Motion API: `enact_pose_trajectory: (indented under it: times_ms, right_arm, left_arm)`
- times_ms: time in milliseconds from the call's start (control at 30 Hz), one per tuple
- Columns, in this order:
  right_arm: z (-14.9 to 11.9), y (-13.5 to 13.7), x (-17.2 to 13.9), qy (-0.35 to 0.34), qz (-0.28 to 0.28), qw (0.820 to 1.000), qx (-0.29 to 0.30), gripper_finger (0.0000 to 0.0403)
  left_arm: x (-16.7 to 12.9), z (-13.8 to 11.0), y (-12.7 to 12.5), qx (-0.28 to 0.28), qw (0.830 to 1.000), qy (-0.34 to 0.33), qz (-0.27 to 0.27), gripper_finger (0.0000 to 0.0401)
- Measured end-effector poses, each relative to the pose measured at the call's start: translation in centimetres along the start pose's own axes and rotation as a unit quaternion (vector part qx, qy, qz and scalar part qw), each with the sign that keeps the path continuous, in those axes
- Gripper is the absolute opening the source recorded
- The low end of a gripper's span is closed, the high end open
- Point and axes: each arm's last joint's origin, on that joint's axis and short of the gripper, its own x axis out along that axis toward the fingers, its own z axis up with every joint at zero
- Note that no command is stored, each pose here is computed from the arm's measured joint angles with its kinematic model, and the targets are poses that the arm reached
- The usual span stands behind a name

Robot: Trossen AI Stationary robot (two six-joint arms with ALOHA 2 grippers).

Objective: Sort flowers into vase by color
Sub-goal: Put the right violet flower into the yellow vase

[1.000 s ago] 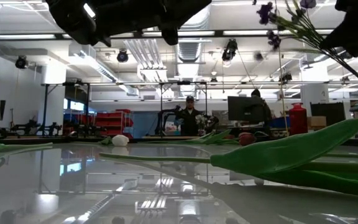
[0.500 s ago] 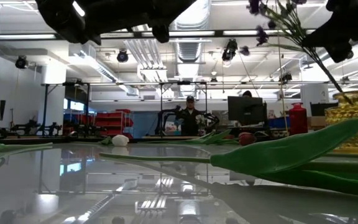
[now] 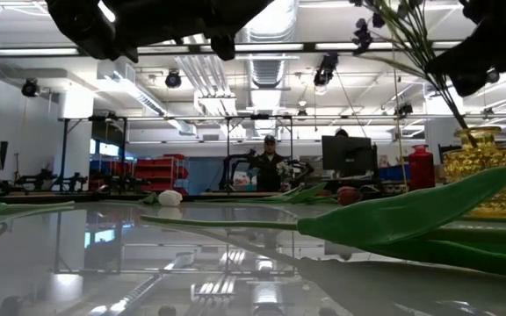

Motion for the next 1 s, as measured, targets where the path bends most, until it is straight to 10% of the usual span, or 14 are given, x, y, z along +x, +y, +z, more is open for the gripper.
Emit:
enact_pose_trajectory:
  times_ms: [467,1000]
  right_arm:
    - [-1.6,0.1,0.2,0.060,0.042,0.997,0.003,0.0048]
    - [0.9,0.2,-0.7,0.119,0.020,0.990,0.072,0.0206]
  left_arm:
    - [0.0,-0.3,0.0,-0.004,1.000,0.018,0.001,0.0000]
    - [-0.9,-0.1,-0.1,-0.038,0.995,0.094,0.013,0.0000]
